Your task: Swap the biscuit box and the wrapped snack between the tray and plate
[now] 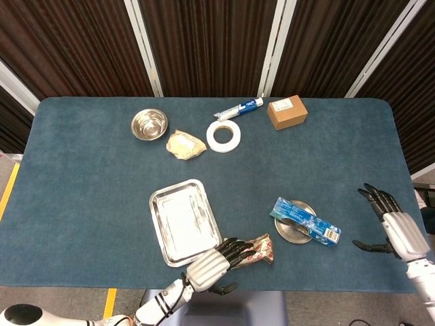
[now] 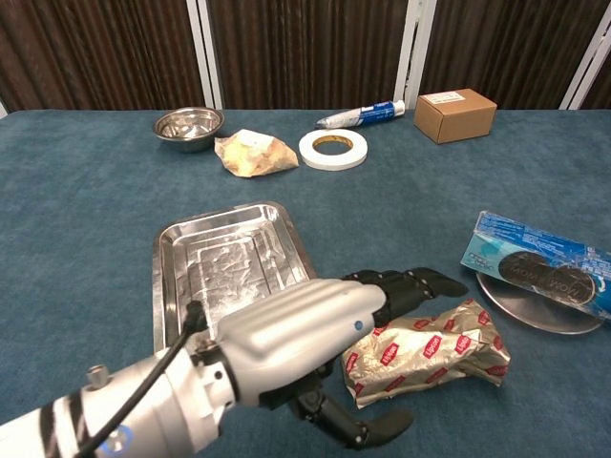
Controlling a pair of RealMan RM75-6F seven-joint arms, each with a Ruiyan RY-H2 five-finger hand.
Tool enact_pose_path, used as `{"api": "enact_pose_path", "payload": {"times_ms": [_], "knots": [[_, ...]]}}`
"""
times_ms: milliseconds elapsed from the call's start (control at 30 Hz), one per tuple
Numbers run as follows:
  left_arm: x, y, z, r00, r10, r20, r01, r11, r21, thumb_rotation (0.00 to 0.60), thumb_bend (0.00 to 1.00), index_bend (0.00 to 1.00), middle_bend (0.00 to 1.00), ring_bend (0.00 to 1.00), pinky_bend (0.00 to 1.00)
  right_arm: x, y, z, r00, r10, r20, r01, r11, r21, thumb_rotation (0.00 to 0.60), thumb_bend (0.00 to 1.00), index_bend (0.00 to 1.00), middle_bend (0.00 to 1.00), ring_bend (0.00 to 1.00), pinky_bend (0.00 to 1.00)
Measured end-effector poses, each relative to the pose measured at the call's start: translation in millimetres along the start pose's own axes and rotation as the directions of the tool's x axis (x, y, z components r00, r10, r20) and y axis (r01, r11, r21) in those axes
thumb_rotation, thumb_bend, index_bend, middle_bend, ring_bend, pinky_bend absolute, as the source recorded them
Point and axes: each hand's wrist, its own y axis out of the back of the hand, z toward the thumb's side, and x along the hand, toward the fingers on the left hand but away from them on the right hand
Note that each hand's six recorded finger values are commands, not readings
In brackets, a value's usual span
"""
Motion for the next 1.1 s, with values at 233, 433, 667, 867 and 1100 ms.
{"api": "enact_pose_path", "payload": {"times_ms": [233,433,667,867,1100], "knots": [[29,-13,-17,1.000,-0.012,-0.024,0.013,0.998,0.055,0.600,0.38,0.00,0.00,0.00,0.03,-1,0,-2,1.000,0.007,0.007,-0.007,1.000,0.003,0.600,0.19,0.00,0.00,0.00,0.06],[48,-16,-29,0.999,-0.018,-0.038,0.020,0.999,0.047,0.600,0.38,0.23,0.25,0.19,0.19,-3,-1,-3,1.000,0.007,0.016,-0.007,1.000,0.010,0.600,0.19,0.00,0.00,0.00,0.06],[56,-19,-35,0.999,-0.032,-0.043,0.033,0.999,0.022,0.600,0.38,0.60,0.61,0.41,0.38,-6,-3,-3,1.000,0.017,0.023,-0.017,1.000,0.014,0.600,0.19,0.00,0.00,0.00,0.06],[58,-9,-36,1.000,0.010,-0.028,-0.009,1.000,0.017,0.600,0.41,0.69,0.71,0.50,0.49,-7,-6,-2,0.999,0.029,0.021,-0.029,0.999,0.023,0.600,0.19,0.00,0.00,0.00,0.05],[50,26,-28,0.997,0.080,0.007,-0.080,0.995,0.056,0.600,0.41,0.70,0.72,0.53,0.54,-7,-10,0,0.999,0.035,0.025,-0.035,0.999,0.033,0.600,0.19,0.00,0.00,0.00,0.06]]}}
